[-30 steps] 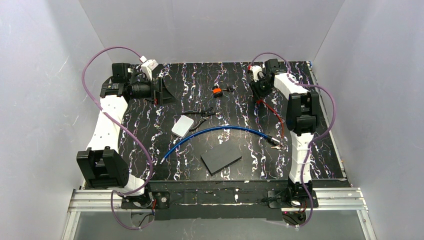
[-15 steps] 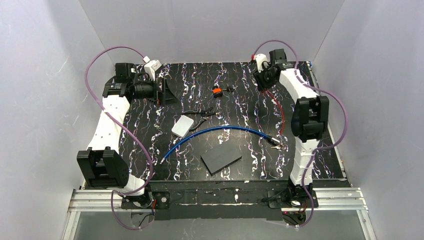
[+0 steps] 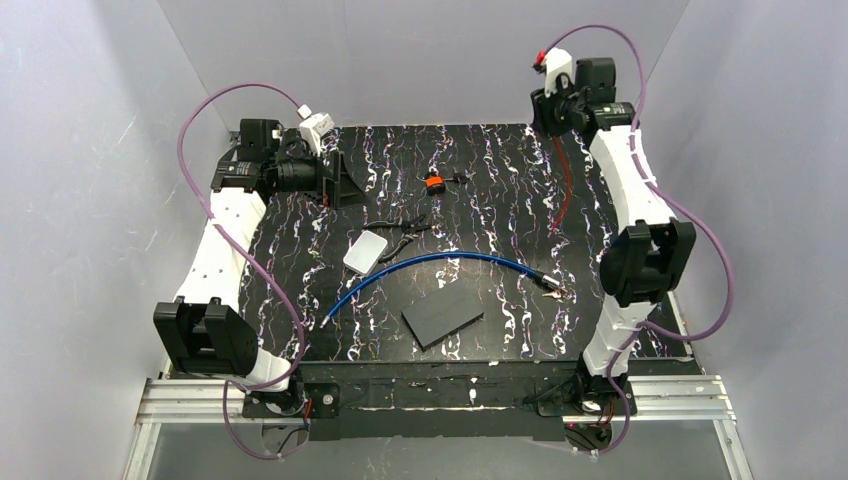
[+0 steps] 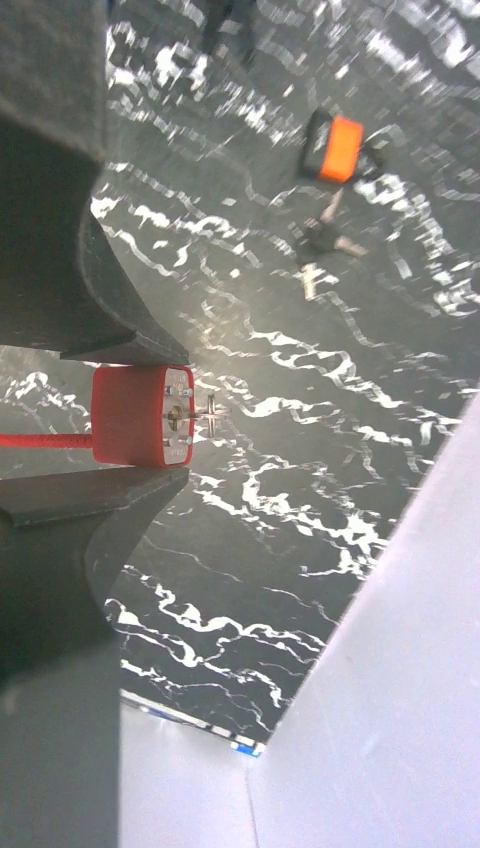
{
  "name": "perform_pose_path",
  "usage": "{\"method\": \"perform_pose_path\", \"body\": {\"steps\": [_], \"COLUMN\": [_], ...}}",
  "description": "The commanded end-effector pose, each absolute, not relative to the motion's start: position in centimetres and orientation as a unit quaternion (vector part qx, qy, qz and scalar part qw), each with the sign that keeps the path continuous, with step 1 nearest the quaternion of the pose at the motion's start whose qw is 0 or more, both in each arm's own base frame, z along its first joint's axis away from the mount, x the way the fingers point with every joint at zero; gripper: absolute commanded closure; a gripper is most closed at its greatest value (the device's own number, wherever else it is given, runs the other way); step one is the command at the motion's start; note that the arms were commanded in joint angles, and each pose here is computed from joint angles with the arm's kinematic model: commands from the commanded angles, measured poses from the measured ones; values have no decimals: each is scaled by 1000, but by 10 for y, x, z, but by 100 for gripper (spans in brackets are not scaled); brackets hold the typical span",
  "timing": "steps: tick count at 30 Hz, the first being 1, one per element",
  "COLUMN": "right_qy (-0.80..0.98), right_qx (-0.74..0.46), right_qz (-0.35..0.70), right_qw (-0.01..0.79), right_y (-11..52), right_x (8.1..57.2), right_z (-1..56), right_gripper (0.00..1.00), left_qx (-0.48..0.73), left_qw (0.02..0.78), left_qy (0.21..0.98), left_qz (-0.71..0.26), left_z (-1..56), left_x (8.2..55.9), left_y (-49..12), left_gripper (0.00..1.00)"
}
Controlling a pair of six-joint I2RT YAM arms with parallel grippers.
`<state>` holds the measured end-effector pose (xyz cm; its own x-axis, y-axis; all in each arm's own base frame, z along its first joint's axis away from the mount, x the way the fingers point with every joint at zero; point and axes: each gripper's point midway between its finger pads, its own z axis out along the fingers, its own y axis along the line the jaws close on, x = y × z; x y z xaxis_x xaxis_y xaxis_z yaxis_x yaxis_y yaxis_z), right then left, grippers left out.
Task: Lock with the key
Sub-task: Pick up the lock from the center of the board, then lock the lock.
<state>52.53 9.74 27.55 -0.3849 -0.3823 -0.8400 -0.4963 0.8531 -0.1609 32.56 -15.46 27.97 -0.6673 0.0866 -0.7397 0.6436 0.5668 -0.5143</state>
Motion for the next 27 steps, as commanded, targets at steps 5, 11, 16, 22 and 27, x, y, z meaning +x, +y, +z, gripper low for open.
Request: {"method": "perform_pose_path", "body": {"steps": [5,11,16,22,27], "right_qy": [710,690,704,679,670], "right_qx": [-253,-176,-89,-52,-54], "right_qz": [272,415,510,608,624], "right_qw": [598,567,486,409,399], "right_y": [163,189,202,219,225], "right_x": [471,450,445,430,414], "right_z": [425,453,428,413,412], "right_gripper": [99,99,99,99,99], "left_qx": [275,311,339,341,348], "left_qw": [344,349,356,398,407], "left_qy": [770,754,747,709,705], "left_qz": [-462,-462,-448,-473,-465], "left_z": [315,317,311,311,306], "left_x": [305,290,280,282,287], "left_y": [-184,-207,-226,-244,-252], "left_gripper": [2,2,2,2,2]}}
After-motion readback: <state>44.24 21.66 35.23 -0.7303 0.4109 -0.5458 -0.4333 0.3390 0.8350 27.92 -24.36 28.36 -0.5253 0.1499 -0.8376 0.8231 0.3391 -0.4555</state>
